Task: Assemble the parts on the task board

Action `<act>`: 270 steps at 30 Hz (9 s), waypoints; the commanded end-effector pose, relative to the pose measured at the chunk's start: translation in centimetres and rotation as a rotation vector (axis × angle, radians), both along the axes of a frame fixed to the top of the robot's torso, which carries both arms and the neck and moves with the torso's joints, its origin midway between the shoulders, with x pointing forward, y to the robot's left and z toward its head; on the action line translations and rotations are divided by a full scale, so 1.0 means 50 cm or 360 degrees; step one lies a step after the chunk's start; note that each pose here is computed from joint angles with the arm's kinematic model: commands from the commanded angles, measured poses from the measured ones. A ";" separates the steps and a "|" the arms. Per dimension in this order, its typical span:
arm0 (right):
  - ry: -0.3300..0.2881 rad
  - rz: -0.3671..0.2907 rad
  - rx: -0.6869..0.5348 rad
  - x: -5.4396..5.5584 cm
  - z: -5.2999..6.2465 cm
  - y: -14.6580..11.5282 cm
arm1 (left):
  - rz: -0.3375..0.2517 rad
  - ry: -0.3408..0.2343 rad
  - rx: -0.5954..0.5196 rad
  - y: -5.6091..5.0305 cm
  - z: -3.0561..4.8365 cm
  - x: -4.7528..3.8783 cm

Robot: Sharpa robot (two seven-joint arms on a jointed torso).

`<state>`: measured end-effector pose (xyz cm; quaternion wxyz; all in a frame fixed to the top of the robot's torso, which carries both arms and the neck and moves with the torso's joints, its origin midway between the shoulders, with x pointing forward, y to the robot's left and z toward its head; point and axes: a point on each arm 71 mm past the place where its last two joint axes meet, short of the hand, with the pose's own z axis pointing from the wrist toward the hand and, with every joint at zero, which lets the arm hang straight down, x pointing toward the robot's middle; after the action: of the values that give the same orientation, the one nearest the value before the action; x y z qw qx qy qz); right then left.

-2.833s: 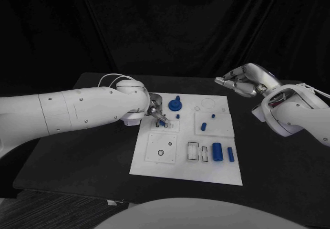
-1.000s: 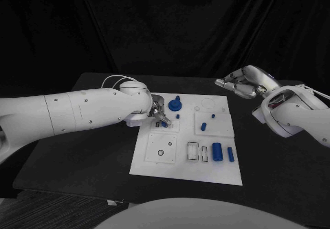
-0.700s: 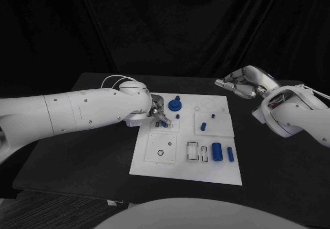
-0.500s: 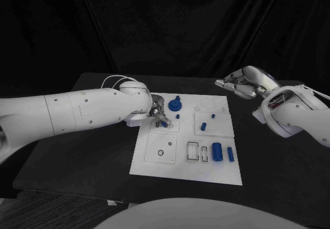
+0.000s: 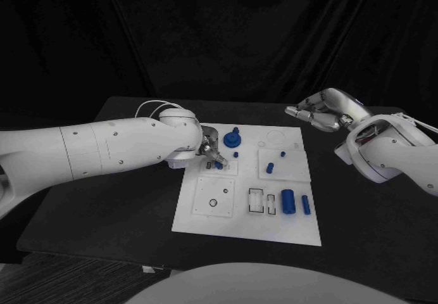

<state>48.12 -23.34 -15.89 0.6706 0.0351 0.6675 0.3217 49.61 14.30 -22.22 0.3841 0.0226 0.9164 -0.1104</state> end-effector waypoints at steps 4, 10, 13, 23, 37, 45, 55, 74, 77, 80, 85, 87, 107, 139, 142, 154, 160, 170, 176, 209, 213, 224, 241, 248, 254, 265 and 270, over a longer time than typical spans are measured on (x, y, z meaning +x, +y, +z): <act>0.0025 -0.0024 -0.0010 0.000 -0.005 -0.004 | -0.0017 0.0015 -0.0015 -0.004 -0.003 -0.002; 0.0027 -0.0025 -0.0010 0.000 -0.005 -0.004 | -0.0013 0.0016 -0.0014 -0.003 -0.004 -0.002; 0.0027 -0.0025 -0.0011 0.000 -0.006 -0.004 | -0.0012 0.0017 -0.0013 -0.002 -0.005 -0.002; 0.0031 -0.0026 -0.0012 0.000 -0.007 -0.004 | -0.0015 0.0020 -0.0013 -0.003 -0.006 -0.002; 0.0040 -0.0030 -0.0017 0.001 -0.009 -0.006 | -0.0018 0.0029 -0.0011 -0.005 -0.011 -0.002; 0.0043 -0.0032 -0.0018 0.001 -0.010 -0.006 | -0.0012 0.0028 -0.0012 -0.003 -0.013 -0.001; 0.0043 -0.0036 -0.0019 0.001 -0.010 -0.009 | 0.0019 -0.0028 -0.0073 0.003 -0.008 -0.007; 0.0060 -0.0057 -0.0022 -0.004 -0.019 -0.021 | 0.0042 -0.0358 -0.0320 0.031 0.026 -0.042; 0.0068 -0.0060 -0.0023 -0.006 -0.024 -0.023 | 0.0048 -0.0353 -0.0307 0.040 0.024 -0.051; 0.0075 -0.0062 -0.0025 -0.006 -0.027 -0.024 | 0.0055 -0.0326 -0.0270 0.047 0.017 -0.058; 0.0079 -0.0063 -0.0025 -0.007 -0.029 -0.025 | 0.0063 -0.0295 -0.0240 0.053 0.006 -0.065; 0.0080 -0.0064 -0.0025 -0.008 -0.030 -0.025 | 0.0062 -0.0286 -0.0237 0.053 0.001 -0.068; 0.0083 -0.0065 -0.0026 -0.008 -0.032 -0.026 | 0.0042 -0.0231 -0.0238 0.037 -0.034 -0.078; 0.0111 -0.0069 -0.0035 -0.010 -0.043 -0.028 | 0.0015 -0.0208 -0.0227 0.023 -0.048 -0.069; 0.0115 -0.0069 -0.0036 -0.010 -0.045 -0.028 | 0.0016 -0.0210 -0.0228 0.023 -0.049 -0.068; 0.0126 -0.0072 -0.0041 -0.010 -0.047 -0.029 | 0.0020 -0.0238 -0.0258 0.022 -0.047 -0.066; 0.0134 -0.0073 -0.0044 -0.010 -0.048 -0.030 | 0.0021 -0.0273 -0.0297 0.020 -0.043 -0.066; 0.0145 -0.0075 -0.0049 -0.010 -0.049 -0.030 | 0.0033 -0.0338 -0.0361 0.019 -0.036 -0.065; 0.0152 -0.0076 -0.0053 -0.010 -0.050 -0.030 | 0.0039 -0.0348 -0.0370 0.022 -0.034 -0.066; 0.0178 -0.0086 -0.0065 -0.007 -0.055 -0.029 | 0.0044 0.0218 -0.0203 0.061 0.064 -0.012; 0.0166 -0.0081 -0.0059 -0.008 -0.054 -0.027 | 0.0033 0.0279 -0.0180 0.053 0.066 0.002; 0.0146 -0.0071 -0.0047 -0.010 -0.051 -0.026 | 0.0059 0.0344 -0.0203 0.021 0.065 0.032; 0.0144 -0.0069 -0.0045 -0.011 -0.052 -0.024 | 0.0119 0.0318 -0.0203 0.004 0.052 0.043; 0.0146 -0.0068 -0.0044 -0.011 -0.053 -0.024 | 0.0135 0.0341 -0.0175 0.003 0.040 0.043; 0.0140 -0.0068 -0.0041 -0.011 -0.052 -0.024 | 0.0136 0.0367 -0.0152 0.006 0.032 0.044; 0.0137 -0.0068 -0.0040 -0.012 -0.052 -0.024 | 0.0143 0.0379 -0.0150 0.011 0.025 0.041; 0.0141 -0.0068 -0.0041 -0.012 -0.053 -0.024 | 0.0143 0.0385 -0.0149 0.012 0.022 0.039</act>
<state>47.58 -24.50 -18.53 0.6440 0.0517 0.7026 0.2983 51.73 15.04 -21.01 0.2837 -0.0516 0.9481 -0.1340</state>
